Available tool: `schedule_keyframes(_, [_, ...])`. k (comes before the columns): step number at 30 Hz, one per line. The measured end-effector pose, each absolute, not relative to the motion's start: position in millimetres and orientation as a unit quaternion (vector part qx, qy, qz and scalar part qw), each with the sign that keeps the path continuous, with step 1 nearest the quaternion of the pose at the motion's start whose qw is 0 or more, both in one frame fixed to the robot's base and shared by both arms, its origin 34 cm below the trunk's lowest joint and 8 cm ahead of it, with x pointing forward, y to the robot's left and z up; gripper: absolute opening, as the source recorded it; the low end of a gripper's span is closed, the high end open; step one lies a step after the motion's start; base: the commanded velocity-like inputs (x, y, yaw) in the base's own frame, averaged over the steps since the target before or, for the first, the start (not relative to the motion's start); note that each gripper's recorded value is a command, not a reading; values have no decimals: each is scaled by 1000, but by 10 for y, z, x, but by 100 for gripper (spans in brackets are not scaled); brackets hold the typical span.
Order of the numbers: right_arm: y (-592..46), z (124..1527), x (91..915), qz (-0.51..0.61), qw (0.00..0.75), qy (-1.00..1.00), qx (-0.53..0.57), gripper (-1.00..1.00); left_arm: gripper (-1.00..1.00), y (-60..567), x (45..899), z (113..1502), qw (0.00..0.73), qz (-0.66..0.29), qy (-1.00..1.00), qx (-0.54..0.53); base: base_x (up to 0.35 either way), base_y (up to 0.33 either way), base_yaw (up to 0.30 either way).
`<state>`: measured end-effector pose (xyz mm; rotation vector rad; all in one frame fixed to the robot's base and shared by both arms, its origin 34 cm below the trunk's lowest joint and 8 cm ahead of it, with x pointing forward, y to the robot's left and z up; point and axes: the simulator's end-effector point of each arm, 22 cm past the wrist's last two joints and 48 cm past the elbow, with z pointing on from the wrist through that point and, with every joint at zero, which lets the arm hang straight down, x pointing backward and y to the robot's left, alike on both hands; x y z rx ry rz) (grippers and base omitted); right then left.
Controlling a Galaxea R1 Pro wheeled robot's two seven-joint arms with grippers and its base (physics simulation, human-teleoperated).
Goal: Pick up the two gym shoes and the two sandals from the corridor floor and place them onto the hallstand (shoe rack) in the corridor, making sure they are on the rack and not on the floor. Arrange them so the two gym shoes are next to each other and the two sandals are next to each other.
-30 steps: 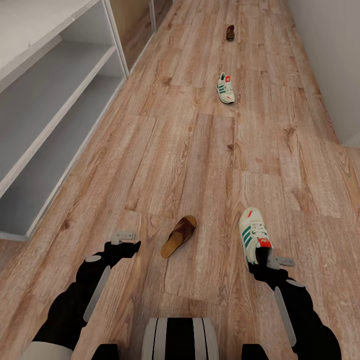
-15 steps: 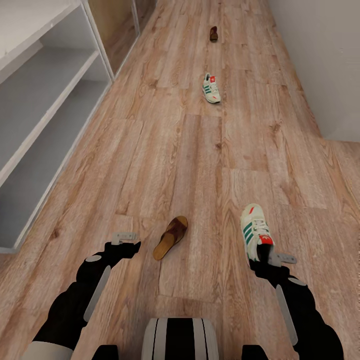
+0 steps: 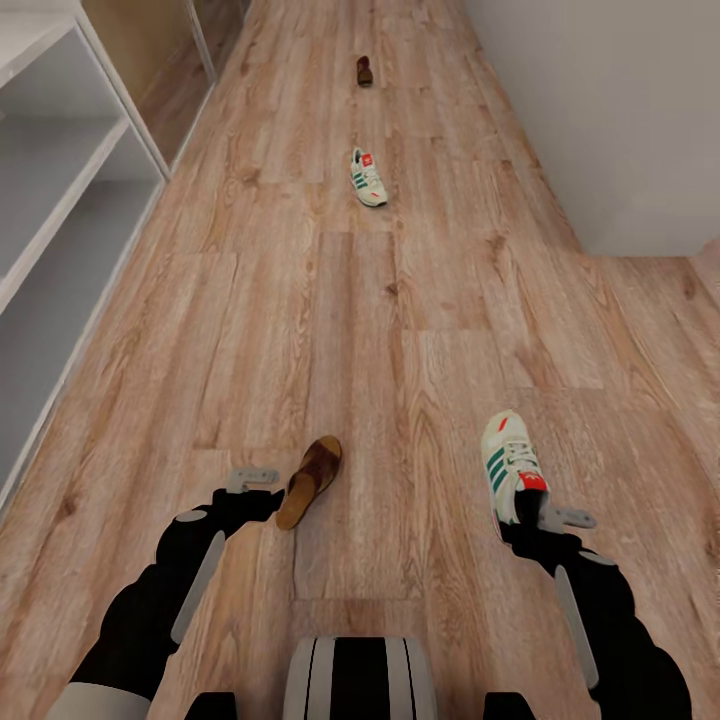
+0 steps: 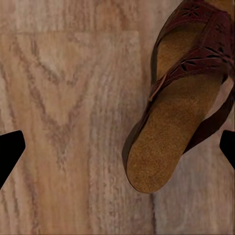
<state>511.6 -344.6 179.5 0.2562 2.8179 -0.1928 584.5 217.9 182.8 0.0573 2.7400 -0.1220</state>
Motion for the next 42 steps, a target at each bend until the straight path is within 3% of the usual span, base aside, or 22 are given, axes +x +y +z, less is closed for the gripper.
schedule_keyframes(12, [-3445, 2344, 6120, -60, 212, 971, 93, -100, 100, 2206, 5839, 1823, 197, -41, 979, 21, 0, 0, -22])
schedule_keyframes(19, [-3354, 2984, 7224, -38, 263, 958, 103, -100, 100, 2206, 5836, 1821, 197, -41, 979, 21, 0, 0, 0])
schedule_keyframes(42, [-3308, 3072, 7334, -32, 262, 960, 99, -100, 100, 1933, 5611, 1646, 173, -54, 982, 59, 0, 0, 0])
